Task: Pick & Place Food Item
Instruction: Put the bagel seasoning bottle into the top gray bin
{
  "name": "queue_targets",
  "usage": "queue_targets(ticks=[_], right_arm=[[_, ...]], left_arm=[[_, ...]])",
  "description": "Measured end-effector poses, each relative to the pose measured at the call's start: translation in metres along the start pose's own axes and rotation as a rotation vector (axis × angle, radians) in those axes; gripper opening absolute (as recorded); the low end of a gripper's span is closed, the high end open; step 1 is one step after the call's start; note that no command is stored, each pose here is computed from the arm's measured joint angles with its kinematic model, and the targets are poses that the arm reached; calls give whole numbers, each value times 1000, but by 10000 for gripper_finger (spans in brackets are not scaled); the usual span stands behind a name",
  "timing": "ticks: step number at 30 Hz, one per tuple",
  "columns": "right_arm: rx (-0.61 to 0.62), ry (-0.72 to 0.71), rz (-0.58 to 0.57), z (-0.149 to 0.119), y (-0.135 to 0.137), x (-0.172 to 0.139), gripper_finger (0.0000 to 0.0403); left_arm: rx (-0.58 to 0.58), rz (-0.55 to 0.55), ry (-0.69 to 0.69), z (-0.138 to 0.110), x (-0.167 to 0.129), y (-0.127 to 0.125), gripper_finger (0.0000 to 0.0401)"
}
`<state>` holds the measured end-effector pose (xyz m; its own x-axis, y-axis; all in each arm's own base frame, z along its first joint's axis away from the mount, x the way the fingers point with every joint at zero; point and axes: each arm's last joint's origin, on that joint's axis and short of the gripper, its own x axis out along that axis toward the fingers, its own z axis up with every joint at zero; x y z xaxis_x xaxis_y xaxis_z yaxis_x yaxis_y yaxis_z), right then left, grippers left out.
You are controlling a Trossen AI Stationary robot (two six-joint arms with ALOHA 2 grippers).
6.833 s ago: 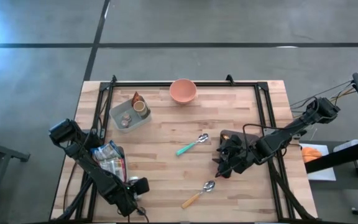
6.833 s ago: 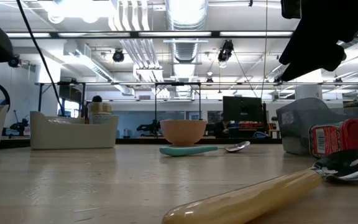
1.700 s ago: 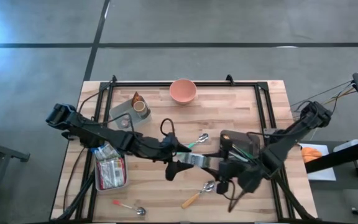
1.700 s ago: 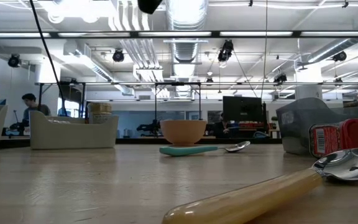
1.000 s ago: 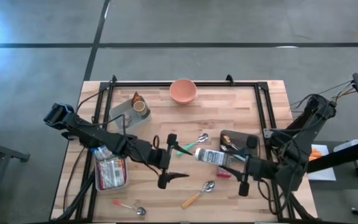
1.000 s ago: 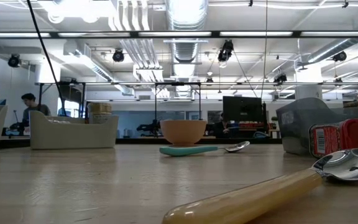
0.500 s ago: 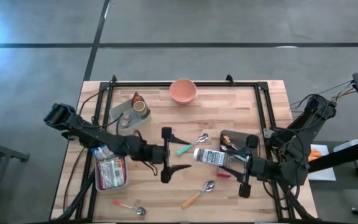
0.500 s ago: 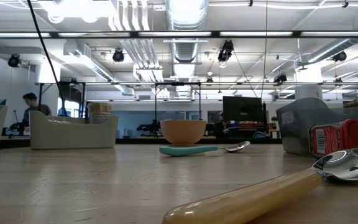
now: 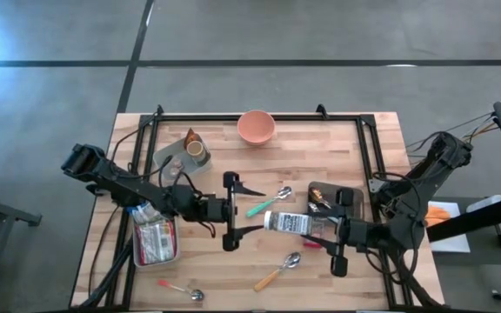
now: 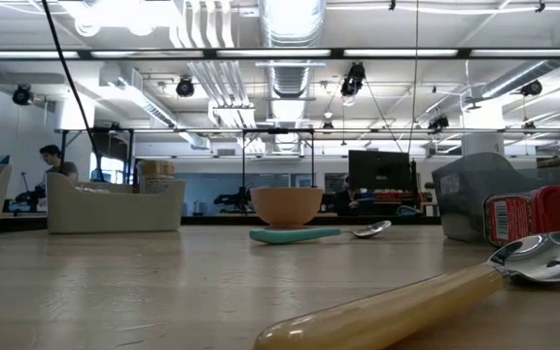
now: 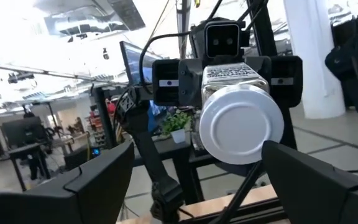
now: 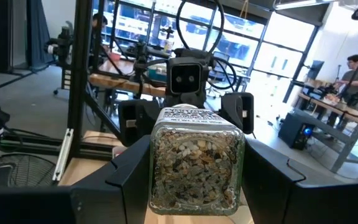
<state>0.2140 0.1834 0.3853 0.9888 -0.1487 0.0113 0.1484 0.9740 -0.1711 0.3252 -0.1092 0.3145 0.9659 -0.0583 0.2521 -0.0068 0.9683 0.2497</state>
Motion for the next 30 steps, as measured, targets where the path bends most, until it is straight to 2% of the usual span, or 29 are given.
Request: queue_targets(ticks=[5, 16, 30], right_arm=[[1, 1, -9, -1, -5, 5, 194], [-4, -1, -12, 2, -7, 1, 194], [9, 2, 28, -5, -7, 4, 193]], left_arm=[[-51, -32, -7, 0, 0, 0, 354], [-34, -151, 17, -5, 0, -4, 354], [-48, -128, -57, 2, 1, 0, 354]])
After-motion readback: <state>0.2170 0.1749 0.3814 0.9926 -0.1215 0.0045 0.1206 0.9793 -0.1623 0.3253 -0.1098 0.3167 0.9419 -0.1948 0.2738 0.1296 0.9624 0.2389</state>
